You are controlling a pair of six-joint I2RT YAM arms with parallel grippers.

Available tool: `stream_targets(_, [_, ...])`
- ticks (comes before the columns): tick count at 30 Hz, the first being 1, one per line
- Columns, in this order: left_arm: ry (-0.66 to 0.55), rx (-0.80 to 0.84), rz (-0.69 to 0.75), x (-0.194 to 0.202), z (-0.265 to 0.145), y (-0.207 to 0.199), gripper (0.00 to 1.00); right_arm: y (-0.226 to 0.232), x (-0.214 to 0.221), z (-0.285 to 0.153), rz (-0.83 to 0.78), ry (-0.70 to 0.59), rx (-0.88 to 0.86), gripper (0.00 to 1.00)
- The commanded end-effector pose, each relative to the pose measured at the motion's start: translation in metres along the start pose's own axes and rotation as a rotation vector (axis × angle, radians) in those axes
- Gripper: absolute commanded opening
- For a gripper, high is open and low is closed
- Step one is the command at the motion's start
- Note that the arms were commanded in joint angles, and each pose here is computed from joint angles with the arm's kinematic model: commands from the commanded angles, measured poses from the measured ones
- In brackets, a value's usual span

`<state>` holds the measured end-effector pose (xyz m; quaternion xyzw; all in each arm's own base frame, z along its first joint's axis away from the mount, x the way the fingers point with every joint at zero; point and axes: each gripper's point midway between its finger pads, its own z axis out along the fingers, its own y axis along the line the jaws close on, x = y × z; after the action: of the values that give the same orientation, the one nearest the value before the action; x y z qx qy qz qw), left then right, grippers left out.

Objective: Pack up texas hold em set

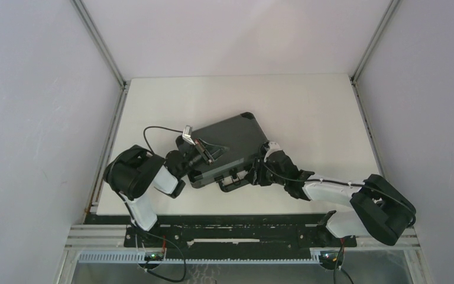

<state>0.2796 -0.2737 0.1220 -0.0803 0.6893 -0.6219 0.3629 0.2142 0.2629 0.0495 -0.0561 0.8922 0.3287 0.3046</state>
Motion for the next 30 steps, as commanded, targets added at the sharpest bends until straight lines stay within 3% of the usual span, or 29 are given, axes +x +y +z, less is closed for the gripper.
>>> stream_targets(1, [0.288, -0.331, -0.161, 0.090, -0.068, 0.082, 0.00, 0.025, -0.022, 0.002, 0.157, -0.121, -0.092, 0.47])
stream_targets(8, [0.288, -0.332, -0.164, 0.092, -0.070, 0.083, 0.00, 0.034, 0.003, 0.019, 0.197, -0.033, -0.147, 0.40])
stream_targets(17, [0.292, -0.342, -0.169, 0.094, -0.071, 0.086, 0.00, 0.038, 0.019, 0.027, 0.207, 0.010, -0.149, 0.39])
stream_targets(21, [0.293, -0.344, -0.170, 0.094, -0.071, 0.087, 0.00, 0.040, 0.021, 0.028, 0.199, 0.011, -0.155, 0.29])
stream_targets(27, [0.298, -0.346, -0.171, 0.095, -0.072, 0.088, 0.00, 0.051, 0.013, 0.028, 0.181, -0.004, -0.193, 0.00])
stream_targets(30, [0.300, -0.347, -0.172, 0.096, -0.072, 0.088, 0.00, 0.058, 0.004, 0.025, 0.152, -0.019, -0.208, 0.00])
